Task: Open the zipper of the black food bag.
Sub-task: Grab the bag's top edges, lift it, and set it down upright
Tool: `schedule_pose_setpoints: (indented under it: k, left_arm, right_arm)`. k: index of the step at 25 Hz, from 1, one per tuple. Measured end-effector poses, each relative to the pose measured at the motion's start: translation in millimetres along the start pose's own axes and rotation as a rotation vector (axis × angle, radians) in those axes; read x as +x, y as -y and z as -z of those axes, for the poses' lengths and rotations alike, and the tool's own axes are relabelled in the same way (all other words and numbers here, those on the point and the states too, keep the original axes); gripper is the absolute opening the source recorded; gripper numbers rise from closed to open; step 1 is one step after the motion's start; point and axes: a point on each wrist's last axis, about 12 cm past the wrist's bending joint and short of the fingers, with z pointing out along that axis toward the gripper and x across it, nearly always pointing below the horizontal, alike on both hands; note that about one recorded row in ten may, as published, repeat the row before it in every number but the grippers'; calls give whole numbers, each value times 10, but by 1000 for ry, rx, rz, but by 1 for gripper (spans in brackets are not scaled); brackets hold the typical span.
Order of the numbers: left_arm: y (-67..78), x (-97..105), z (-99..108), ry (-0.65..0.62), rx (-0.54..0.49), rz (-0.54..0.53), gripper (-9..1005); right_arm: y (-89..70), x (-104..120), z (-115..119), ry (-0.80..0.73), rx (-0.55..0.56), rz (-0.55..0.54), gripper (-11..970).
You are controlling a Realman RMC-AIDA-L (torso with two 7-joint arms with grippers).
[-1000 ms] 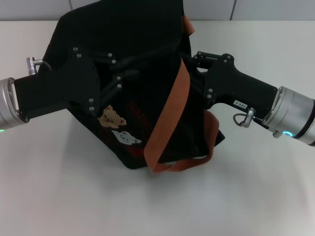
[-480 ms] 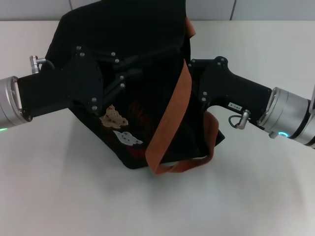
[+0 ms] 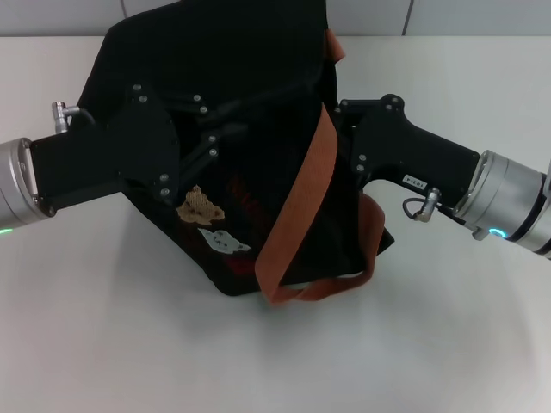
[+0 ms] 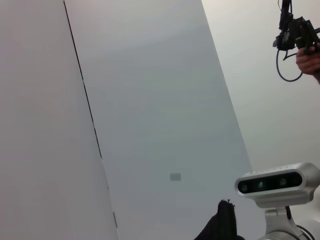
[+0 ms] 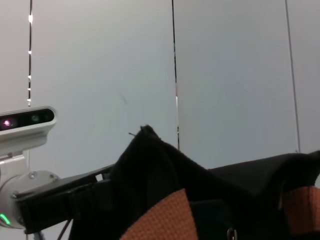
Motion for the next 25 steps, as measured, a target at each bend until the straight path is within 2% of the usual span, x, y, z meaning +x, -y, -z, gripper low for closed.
schedule_pose_setpoints:
  k: [25]
  left_arm:
    - [2,2,4,1,-1,2,77]
  right_arm:
    - [16,13,6,27,75,56,-1]
